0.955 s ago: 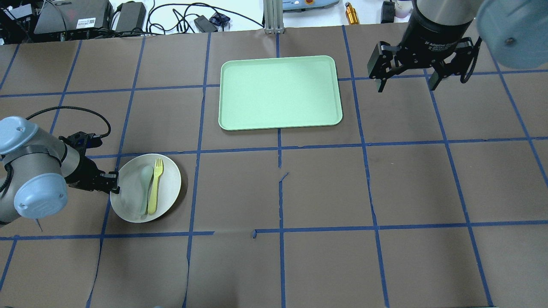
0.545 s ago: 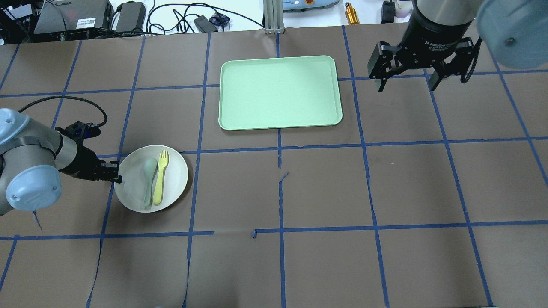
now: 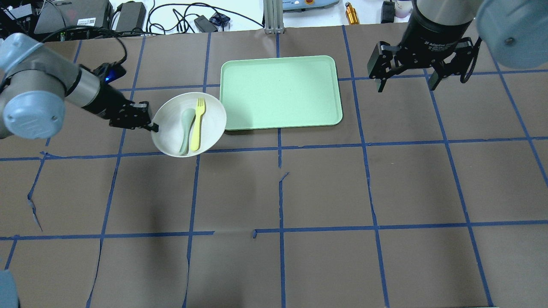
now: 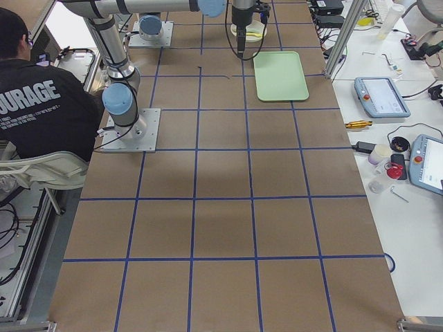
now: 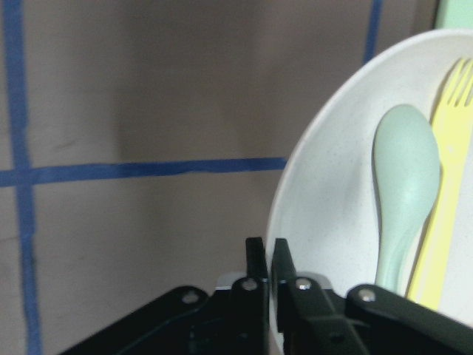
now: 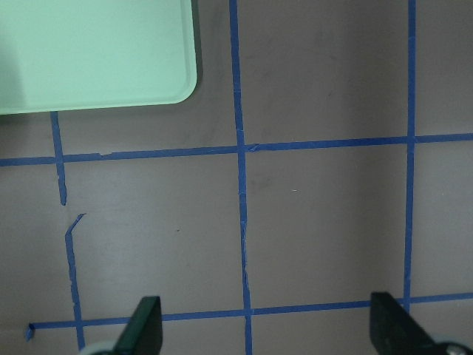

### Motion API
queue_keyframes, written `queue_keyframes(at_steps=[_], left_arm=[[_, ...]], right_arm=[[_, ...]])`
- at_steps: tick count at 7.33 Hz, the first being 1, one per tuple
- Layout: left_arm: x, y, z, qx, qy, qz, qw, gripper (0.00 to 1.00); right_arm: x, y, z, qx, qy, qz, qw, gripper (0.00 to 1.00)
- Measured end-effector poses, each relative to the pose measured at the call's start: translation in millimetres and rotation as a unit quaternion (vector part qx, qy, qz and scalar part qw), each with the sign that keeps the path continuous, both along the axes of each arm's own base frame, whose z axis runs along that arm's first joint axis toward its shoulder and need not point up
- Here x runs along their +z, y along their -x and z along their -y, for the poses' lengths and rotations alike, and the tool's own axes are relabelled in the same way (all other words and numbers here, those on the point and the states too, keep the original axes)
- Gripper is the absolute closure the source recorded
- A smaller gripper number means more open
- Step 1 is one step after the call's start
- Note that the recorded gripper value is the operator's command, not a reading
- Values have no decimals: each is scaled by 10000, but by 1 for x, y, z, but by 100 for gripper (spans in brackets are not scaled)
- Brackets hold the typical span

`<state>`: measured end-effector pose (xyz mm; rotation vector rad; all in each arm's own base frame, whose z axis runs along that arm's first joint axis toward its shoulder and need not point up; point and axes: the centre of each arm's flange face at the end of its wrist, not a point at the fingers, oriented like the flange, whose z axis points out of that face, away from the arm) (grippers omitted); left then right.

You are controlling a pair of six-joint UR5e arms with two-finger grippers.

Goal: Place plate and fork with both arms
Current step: 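Carry the plate with the left gripper onto the green tray, then open the left gripper and raise it away from the tray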

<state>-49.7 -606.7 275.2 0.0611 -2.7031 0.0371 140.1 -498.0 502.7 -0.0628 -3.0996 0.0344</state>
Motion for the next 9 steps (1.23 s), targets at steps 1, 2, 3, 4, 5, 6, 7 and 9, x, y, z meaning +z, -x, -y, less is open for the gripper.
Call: queue_keyframes(at_steps=[1,2,3,4,5,6,7,9], left_arm=[[-11,55,41,13,104,-28,9999,100],[-23,101,83,34,183,3,9998,100],[-40,138,117,36,223,120,9997,100],[-61,163,135,48,197,239,9995,100],[-79,178,142,53,146,323,9994,100],[-92,187,143,30,83,400,9992,1],[-99,193,140,-15,84,454,9989,0],[-81,189,125,-134,401,481,9979,0]], right_arm=[[0,0,0,0,-1,8,10000,0],[0,0,0,0,-4,14,10000,0],[0,0,0,0,-6,15,10000,0],[-1,0,0,0,-11,11,10000,0],[-1,0,1,0,-12,7,10000,0],[-1,0,1,0,-13,4,10000,0],[-1,0,1,-1,-11,2,10000,0],[-2,1,2,-7,-8,-3,10000,0]])
